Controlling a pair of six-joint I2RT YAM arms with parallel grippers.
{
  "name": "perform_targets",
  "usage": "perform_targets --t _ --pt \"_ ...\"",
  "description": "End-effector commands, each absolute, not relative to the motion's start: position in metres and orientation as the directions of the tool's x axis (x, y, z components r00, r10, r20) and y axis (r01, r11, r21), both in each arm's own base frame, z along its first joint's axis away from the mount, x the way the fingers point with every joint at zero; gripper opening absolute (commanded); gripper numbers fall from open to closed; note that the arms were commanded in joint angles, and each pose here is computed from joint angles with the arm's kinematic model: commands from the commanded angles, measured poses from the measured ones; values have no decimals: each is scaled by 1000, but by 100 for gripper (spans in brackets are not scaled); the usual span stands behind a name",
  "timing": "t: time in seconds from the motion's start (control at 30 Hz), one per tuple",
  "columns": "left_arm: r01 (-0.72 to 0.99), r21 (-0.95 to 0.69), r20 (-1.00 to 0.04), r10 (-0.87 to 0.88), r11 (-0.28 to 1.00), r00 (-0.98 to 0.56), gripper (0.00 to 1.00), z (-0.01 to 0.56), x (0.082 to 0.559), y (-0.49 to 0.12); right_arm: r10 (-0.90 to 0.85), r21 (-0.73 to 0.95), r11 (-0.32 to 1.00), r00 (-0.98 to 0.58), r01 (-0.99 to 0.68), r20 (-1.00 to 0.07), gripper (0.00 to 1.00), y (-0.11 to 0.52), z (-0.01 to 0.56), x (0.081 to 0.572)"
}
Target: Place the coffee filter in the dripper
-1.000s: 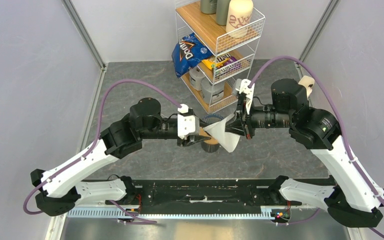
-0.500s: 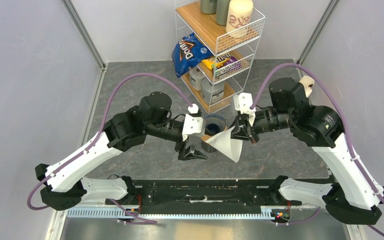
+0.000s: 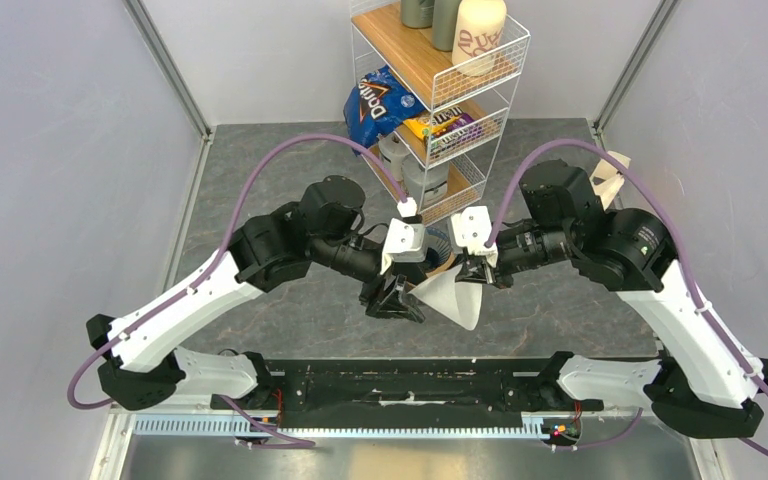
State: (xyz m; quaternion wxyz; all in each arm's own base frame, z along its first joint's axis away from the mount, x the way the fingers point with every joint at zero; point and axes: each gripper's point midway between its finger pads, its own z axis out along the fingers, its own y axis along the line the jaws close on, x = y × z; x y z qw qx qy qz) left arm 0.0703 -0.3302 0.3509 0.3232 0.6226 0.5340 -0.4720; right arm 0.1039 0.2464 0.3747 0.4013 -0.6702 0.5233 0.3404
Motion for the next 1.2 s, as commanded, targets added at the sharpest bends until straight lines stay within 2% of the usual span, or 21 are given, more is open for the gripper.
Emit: perform_targets --t 0.0,0.13,0.27,0.37,0.4,0.5,0.53,0.57,0.7,0.87,1.0,1.17 --pt "960 -146 -935 350 -239 -55 59 361 64 -332 -401 -263 -135 295 -955 -867 0 245 390 103" --pt "966 -153 -935 347 -210 -72 43 362 68 -334 -398 -265 -138 299 -954 -867 0 246 391 102" --pt "966 -153 -939 336 -207 -77 34 362 68 -334 -402 -251 -133 284 -959 -871 0 245 389 101" --pt "964 -146 -940 334 -221 -66 31 361 65 -332 -410 -242 -123 271 -962 -871 0 244 387 101" --pt "963 -143 -940 335 -227 -61 35 360 64 -331 -413 -238 -118 266 -964 -871 0 243 387 101" --pt "967 -127 -936 348 -219 -44 69 356 63 -324 -427 -216 -67 224 -974 -876 0 242 389 106" --pt "971 -130 -933 357 -201 -51 79 354 65 -320 -438 -202 -39 198 -979 -877 0 241 389 108" --pt "976 -133 -930 363 -172 -63 84 352 69 -314 -451 -191 -11 175 -982 -875 0 239 388 111" --pt "973 -227 -912 344 27 -222 89 344 115 -282 -514 -74 123 0 -990 -858 0 228 379 117" --pt "897 -339 -883 232 284 -407 89 339 176 -234 -613 109 273 -260 -956 -746 0 214 346 124" --pt "800 -469 -836 104 376 -539 90 337 195 -216 -682 157 364 -377 -918 -627 0 211 327 145" --pt "765 -491 -835 25 418 -550 92 338 199 -210 -732 213 413 -462 -885 -500 0 216 315 170"
